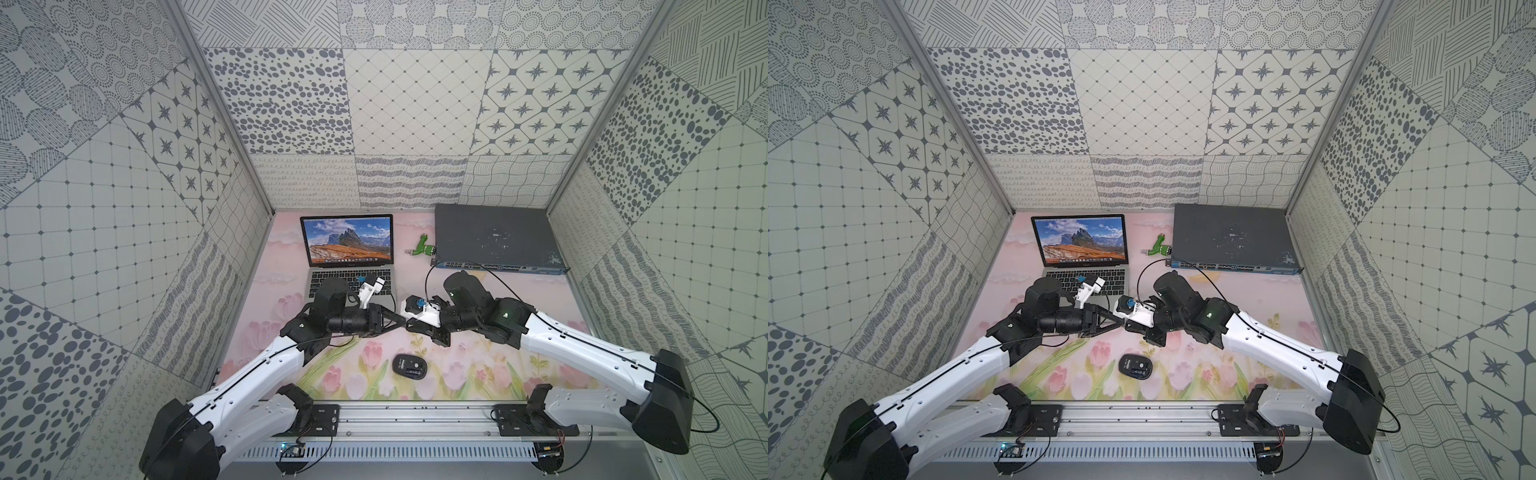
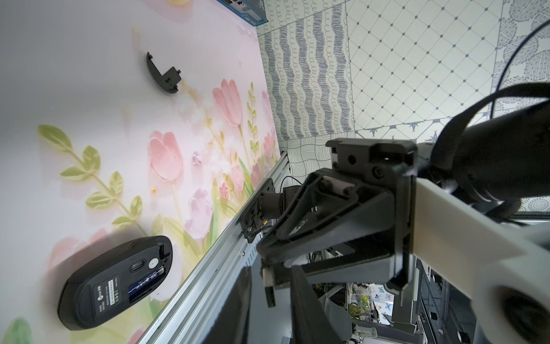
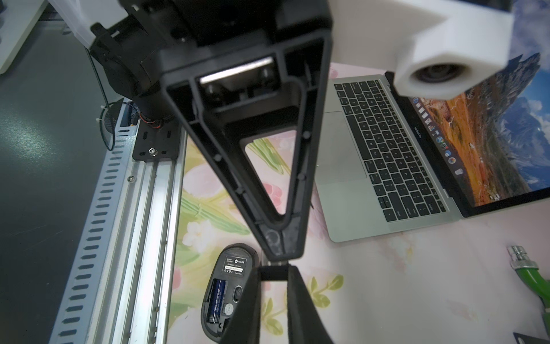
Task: Remove the wireless mouse receiver from the laptop
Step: Take out the USB plug from the USB port.
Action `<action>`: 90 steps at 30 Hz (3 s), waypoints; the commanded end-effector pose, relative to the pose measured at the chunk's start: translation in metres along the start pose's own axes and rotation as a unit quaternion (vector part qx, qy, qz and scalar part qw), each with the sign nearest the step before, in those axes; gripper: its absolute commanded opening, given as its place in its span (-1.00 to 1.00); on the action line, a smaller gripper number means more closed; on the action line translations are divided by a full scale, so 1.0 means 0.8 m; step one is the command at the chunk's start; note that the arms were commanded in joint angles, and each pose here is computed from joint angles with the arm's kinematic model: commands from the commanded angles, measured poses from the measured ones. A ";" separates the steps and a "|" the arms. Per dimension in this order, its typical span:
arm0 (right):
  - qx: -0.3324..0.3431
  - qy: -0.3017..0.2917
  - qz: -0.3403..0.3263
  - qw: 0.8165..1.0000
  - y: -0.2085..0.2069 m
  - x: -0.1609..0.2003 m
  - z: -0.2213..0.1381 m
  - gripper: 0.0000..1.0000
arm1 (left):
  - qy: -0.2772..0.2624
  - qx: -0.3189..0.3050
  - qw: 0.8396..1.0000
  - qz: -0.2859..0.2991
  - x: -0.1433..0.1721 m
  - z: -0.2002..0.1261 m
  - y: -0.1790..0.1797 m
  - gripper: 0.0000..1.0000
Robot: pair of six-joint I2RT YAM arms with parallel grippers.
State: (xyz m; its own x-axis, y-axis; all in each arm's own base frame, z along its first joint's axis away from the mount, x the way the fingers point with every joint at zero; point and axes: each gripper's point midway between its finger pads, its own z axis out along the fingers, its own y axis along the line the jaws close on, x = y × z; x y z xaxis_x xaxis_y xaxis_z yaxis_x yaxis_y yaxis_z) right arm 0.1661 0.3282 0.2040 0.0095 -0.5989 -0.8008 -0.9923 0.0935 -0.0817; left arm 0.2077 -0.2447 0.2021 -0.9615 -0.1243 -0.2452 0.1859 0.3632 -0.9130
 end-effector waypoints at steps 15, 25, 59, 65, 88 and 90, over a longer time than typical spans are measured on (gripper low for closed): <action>0.011 -0.011 -0.011 1.000 -0.005 -0.015 -0.002 -0.78 | -0.003 0.028 0.999 0.035 0.003 -0.002 -0.014 -1.00; 0.040 -0.210 -0.108 0.971 0.030 -0.070 -0.076 0.17 | -0.002 0.170 0.978 0.118 0.005 -0.021 -0.093 -1.00; 0.084 -0.369 -0.157 0.912 0.034 -0.121 -0.110 -0.17 | -0.020 0.314 0.936 0.158 0.018 -0.064 -0.163 -1.00; 0.065 -0.368 -0.154 0.915 0.036 -0.129 -0.106 -0.20 | -0.015 0.313 0.936 0.162 0.023 -0.065 -0.160 -1.00; 0.039 -0.374 -0.158 0.913 0.045 -0.136 -0.104 -0.47 | -0.011 0.310 0.937 0.160 0.027 -0.062 -0.151 -1.00; 0.038 -0.374 -0.159 0.913 0.045 -0.137 -0.103 -0.47 | -0.011 0.309 0.938 0.159 0.027 -0.061 -0.150 -1.00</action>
State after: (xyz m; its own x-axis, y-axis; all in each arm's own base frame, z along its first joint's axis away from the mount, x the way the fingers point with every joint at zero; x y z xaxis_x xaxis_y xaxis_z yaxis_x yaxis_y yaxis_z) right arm 0.1230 0.3294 0.3189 0.3917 0.0545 -0.9185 -0.9183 0.0850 -0.3866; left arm 0.1627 -0.2476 0.3149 -0.8672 -0.1271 -0.4815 0.4978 -0.1922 -0.8458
